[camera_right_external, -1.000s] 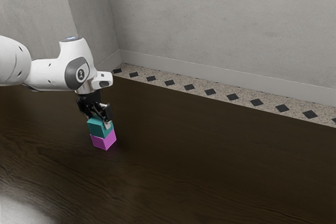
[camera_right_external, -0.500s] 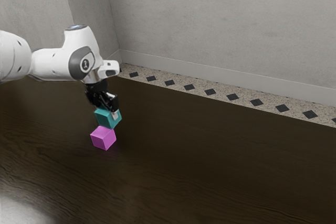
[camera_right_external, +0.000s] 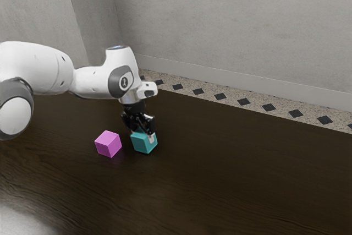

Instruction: Pick up the blue block with one arm, and put the blue block on the table with one arm

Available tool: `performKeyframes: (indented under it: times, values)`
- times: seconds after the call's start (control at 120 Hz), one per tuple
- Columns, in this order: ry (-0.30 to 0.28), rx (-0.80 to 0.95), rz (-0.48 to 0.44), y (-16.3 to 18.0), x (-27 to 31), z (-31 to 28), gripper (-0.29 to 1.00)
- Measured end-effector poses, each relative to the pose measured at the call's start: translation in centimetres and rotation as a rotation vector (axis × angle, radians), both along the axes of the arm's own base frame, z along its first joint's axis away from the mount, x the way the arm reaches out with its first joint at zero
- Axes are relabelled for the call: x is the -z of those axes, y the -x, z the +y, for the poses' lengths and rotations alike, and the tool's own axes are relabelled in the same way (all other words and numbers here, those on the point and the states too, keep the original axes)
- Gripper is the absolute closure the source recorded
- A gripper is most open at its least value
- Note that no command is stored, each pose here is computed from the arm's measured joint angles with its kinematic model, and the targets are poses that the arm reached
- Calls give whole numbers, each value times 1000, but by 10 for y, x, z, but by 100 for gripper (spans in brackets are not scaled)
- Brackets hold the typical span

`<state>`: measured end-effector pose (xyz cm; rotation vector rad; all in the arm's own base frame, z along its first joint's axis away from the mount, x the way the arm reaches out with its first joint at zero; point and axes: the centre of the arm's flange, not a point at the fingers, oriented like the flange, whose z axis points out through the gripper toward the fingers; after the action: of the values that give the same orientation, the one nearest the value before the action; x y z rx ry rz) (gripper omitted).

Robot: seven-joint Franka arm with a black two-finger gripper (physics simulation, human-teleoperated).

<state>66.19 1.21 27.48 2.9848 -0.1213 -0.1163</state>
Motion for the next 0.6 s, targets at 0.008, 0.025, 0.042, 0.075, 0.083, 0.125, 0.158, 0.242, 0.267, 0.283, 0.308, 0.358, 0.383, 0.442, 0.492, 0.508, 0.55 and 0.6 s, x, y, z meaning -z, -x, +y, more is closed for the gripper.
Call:
performKeyframes:
  times: [0.008,0.025,0.042,0.075,0.083,0.125,0.158,0.242,0.267,0.283,0.308,0.358,0.383,0.442,0.492,0.508,0.55,0.6]
  values:
    - [0,-1,1,0,0,0,43]
    - [1,-3,2,0,1,0,43]
    - [2,-5,3,0,1,0,42]
    - [4,-10,6,0,3,-1,38]
    - [4,-11,7,0,3,-1,37]
    - [8,-15,9,0,4,-1,32]
    - [11,-18,11,1,4,-1,29]
    - [16,-25,12,1,4,0,21]
    - [17,-25,13,1,4,0,19]
    - [18,-26,13,1,4,0,17]
    - [18,-26,13,0,3,0,15]
    - [20,-27,6,-1,-2,0,12]
    - [20,-27,-5,-1,-10,0,11]
    - [17,-32,-48,-2,-44,6,8]
    - [16,-31,-78,0,-72,8,7]
    - [15,-31,-85,1,-78,9,6]
    - [14,-33,-93,3,-91,12,5]
    - [12,-40,-91,5,-99,17,4]
